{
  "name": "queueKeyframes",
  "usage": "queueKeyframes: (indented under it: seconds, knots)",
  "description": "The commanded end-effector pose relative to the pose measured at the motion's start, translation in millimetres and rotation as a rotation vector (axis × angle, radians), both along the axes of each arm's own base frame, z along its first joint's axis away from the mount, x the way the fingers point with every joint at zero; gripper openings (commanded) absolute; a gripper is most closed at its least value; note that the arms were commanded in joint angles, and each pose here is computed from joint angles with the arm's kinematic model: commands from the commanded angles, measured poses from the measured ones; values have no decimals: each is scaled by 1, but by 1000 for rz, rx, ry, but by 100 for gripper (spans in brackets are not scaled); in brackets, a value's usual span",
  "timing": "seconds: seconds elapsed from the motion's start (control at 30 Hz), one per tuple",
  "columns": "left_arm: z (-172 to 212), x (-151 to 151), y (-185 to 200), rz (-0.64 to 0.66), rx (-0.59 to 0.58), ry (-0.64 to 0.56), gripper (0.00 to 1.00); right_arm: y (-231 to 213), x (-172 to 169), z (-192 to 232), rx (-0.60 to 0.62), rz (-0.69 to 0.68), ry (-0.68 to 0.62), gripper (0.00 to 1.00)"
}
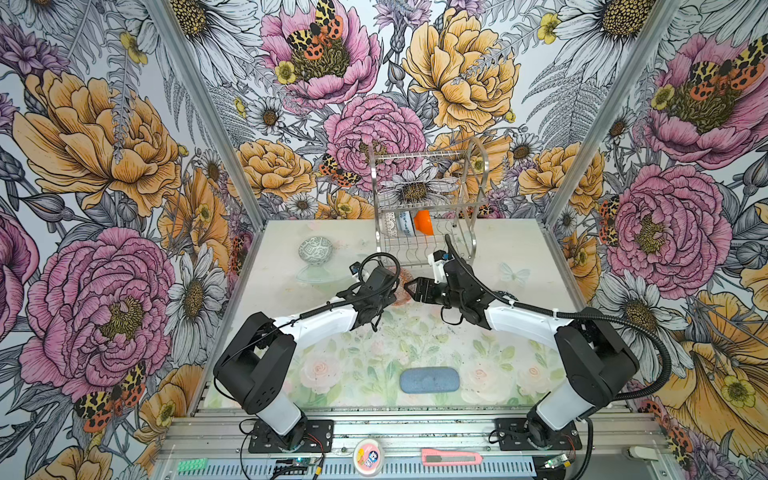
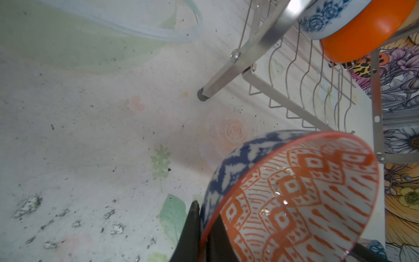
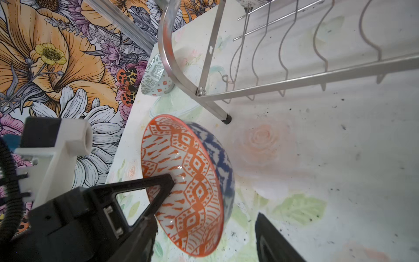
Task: Load the bowls into the dish rack
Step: 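Carry the orange-patterned bowl to the rack with the left gripper while the right follows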
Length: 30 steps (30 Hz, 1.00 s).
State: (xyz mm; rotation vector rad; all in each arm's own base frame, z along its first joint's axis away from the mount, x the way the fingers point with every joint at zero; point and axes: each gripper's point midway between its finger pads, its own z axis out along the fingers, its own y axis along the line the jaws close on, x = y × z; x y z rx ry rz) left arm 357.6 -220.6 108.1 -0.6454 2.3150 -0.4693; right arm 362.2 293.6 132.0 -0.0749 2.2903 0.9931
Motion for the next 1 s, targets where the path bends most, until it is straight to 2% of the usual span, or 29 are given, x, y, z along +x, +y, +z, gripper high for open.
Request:
queueKeyframes:
  seconds: [0.0, 0.2, 0.33, 0.43, 0.53, 0.57, 0.63, 0.8, 0.87, 0.97]
  knots:
    - [31, 10, -8, 32, -100, -106, 0, 9, 16, 4, 10, -34, -16, 60]
    - [33, 3, -8, 35, -119, -125, 0, 17, 26, -1, -8, -46, -18, 40]
    - [37, 1, -6, 35, -137, -147, 0, 18, 33, -2, -24, -63, -28, 20]
    - [40, 1, -7, 30, -141, -156, 7, 18, 37, 0, -33, -74, -37, 8]
    - [43, 2, -9, 10, -138, -161, 21, 20, 40, 1, -57, -59, -45, 0]
    - [44, 2, -10, 3, -138, -162, 26, 21, 40, 2, -69, -49, -51, 0]
    - [46, 3, -10, -9, -138, -163, 30, 19, 42, 5, -93, -40, -64, 0]
    - [53, 3, 0, -8, -128, -178, 33, 16, 45, 10, -131, -6, -94, 0]
    - [55, 6, 1, -24, -122, -187, 40, 20, 44, 14, -127, 25, -105, 0]
    - [60, 12, -4, -66, -106, -193, 42, 24, 43, 17, -134, 62, -117, 0]
